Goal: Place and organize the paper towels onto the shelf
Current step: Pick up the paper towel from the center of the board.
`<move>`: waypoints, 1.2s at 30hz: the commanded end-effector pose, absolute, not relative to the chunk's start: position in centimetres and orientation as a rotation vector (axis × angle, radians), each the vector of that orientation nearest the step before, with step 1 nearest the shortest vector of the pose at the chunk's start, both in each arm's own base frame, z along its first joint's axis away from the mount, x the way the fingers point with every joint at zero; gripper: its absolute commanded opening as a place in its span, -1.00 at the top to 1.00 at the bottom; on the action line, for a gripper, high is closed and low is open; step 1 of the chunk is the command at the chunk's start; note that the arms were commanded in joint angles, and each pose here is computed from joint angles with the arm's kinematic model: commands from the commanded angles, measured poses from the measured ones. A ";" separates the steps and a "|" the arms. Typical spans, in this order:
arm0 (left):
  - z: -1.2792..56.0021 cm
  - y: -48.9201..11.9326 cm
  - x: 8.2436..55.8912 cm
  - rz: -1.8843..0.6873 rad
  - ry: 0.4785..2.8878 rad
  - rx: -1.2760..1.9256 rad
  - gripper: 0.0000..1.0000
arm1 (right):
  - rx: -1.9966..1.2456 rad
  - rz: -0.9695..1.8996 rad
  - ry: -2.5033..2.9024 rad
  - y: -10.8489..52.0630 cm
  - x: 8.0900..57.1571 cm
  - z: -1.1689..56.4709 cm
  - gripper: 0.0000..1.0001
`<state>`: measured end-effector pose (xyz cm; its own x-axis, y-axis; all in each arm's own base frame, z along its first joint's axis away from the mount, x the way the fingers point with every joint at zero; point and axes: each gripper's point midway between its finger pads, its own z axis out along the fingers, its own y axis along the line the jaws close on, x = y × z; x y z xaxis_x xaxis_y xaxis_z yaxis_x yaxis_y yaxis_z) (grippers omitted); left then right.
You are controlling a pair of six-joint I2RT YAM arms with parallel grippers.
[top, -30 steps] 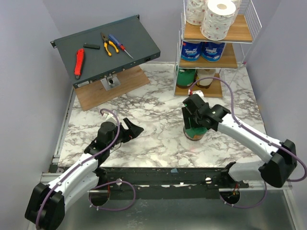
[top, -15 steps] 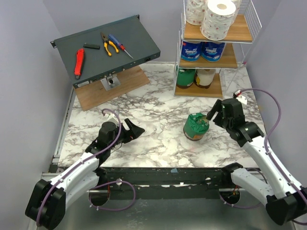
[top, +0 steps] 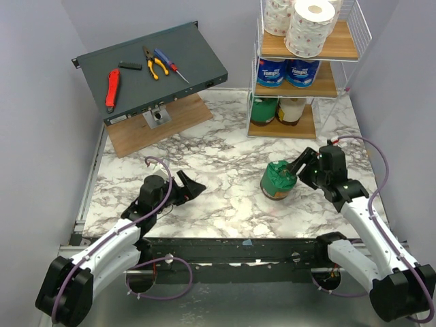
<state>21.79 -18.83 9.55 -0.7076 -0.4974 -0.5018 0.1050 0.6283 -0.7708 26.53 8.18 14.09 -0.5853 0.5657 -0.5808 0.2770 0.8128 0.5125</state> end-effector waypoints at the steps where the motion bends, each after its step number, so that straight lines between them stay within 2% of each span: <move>1: 9.7 -19.5 21.6 -1.106 2.123 -0.271 -0.68 | 0.570 0.564 2.250 9.5 26.2 13.3 -0.38; 6: 9.5 -19.5 21.5 -1.109 2.130 -0.271 -0.68 | 0.590 0.537 2.290 9.2 25.5 11.3 -0.24; 18: 9.3 -19.5 21.4 -1.109 2.135 -0.272 -0.68 | 0.612 0.462 2.332 8.6 26.0 9.4 -0.19; 22: 9.2 -19.6 21.4 -1.111 2.136 -0.269 -0.68 | 0.615 0.469 2.336 8.8 26.5 8.9 -0.02; 26: 9.2 -19.5 21.3 -1.111 2.139 -0.268 -0.68 | 0.629 0.458 2.330 8.7 26.9 8.6 0.25; 30: 9.2 -19.4 21.3 -1.105 2.137 -0.269 -0.68 | 0.637 0.413 2.250 7.8 28.2 10.7 0.37; 36: 9.3 -19.4 21.3 -1.104 2.133 -0.263 -0.68 | 0.673 0.332 2.139 5.8 31.7 15.2 0.38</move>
<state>21.65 -19.17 9.21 -0.7242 -0.4845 -0.4907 0.1078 0.6232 -0.7746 28.18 7.92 11.00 -0.6143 0.5513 -0.5645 0.3208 0.8281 0.4597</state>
